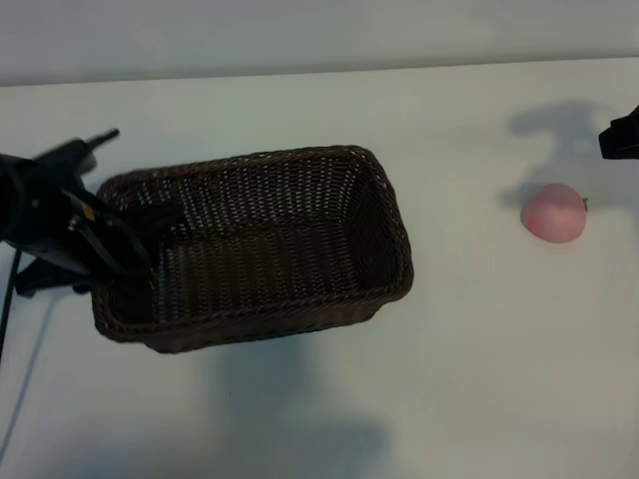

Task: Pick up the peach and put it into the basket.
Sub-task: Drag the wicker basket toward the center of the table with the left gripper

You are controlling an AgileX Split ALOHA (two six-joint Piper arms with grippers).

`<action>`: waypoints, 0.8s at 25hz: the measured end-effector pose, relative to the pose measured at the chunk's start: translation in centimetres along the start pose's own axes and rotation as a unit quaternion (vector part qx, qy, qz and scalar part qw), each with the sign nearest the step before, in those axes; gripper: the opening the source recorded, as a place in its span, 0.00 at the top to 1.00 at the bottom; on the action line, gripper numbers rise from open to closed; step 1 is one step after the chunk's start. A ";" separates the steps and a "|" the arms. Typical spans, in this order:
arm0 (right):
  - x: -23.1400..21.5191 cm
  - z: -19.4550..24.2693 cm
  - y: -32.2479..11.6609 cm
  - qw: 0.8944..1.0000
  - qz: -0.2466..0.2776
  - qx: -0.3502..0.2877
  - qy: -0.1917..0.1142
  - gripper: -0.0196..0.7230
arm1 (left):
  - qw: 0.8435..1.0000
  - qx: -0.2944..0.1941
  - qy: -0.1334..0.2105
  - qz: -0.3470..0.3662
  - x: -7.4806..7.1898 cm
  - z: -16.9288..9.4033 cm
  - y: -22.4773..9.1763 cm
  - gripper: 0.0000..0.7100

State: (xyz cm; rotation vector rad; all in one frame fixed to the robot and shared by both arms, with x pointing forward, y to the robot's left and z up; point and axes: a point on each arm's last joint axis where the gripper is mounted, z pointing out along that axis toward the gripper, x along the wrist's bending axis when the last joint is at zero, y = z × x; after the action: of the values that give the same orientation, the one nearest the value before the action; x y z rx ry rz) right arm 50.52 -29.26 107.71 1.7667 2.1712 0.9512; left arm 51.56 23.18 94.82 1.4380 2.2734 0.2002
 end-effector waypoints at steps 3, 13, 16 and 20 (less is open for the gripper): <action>0.0 0.0 0.0 1.000 0.000 0.000 0.000 0.64 | 0.999 -0.021 -0.021 -0.019 0.1 -1.4 0.7 0.43; 0.0 0.0 0.0 1.000 0.000 0.000 0.000 0.64 | 0.991 -0.059 -0.111 -0.044 0.6 -4.9 2.3 0.45; 0.0 0.0 0.0 1.000 0.000 0.001 0.001 0.64 | 0.987 -0.061 -0.143 -0.040 0.2 -5.1 2.4 0.45; 0.0 0.0 0.0 1.000 0.000 0.001 0.001 0.64 | 0.979 -0.072 -0.185 -0.048 -0.5 -5.4 2.6 0.45</action>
State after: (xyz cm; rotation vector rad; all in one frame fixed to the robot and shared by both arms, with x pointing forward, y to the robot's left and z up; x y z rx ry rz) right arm 50.51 -29.25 107.71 1.7673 2.1731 0.9509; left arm 51.51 24.51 100.68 1.1771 1.9744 0.0599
